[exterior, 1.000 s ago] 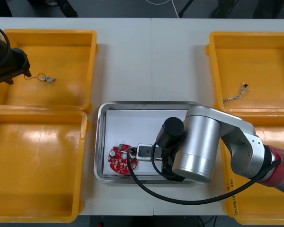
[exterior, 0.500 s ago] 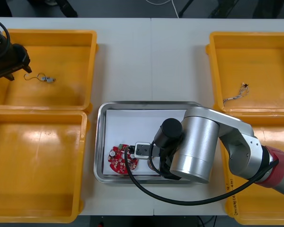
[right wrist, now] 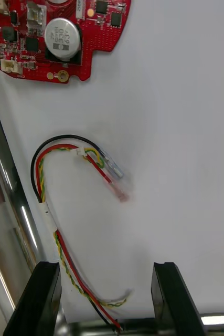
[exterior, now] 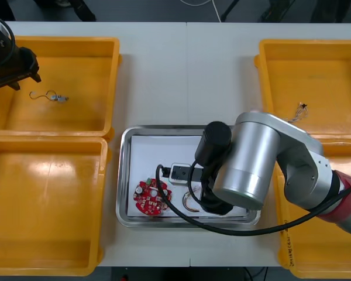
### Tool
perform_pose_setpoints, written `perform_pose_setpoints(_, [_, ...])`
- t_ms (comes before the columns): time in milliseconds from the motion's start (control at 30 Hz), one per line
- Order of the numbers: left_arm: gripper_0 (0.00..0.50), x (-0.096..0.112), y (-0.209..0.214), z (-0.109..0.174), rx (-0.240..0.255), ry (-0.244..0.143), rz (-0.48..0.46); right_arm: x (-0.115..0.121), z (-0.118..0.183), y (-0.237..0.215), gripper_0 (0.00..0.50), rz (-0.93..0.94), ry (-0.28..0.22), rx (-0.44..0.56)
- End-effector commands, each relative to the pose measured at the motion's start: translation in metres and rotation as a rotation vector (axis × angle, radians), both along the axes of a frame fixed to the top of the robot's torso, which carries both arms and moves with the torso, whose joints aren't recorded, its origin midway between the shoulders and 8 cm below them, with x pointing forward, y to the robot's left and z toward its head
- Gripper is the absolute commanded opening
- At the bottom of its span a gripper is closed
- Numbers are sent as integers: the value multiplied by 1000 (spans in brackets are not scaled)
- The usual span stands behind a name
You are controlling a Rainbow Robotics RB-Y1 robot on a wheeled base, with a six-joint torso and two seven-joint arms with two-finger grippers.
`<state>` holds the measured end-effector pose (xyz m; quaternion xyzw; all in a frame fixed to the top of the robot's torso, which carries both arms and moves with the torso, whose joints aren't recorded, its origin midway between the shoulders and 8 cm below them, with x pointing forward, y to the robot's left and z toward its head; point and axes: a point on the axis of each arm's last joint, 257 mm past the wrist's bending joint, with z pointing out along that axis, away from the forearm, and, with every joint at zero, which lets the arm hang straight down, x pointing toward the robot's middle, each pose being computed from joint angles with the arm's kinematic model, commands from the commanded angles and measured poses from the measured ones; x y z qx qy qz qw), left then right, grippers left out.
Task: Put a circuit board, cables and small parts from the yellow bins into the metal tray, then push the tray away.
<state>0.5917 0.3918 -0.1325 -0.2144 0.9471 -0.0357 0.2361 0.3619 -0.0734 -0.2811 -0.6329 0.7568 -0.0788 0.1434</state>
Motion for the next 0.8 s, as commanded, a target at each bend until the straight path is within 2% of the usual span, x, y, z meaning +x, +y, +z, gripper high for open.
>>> perform_pose_setpoints(33, [500,23,12,48,91,-86,-53,8,48,19,500,-3,-27,86])
perform_pose_setpoints(267, [500,34,12,45,117,-101,-70,22,91,8,500,-95,-45,151])
perform_pose_setpoints(533, [500,38,8,36,139,-99,-97,56,143,-10,500,-228,-126,291])
perform_pose_setpoints(667, [500,41,3,31,133,-105,-103,73,162,-30,500,-309,-173,323])
perform_pose_setpoints(800, [500,46,-2,27,127,-115,-108,84,172,-45,500,-409,-167,370])
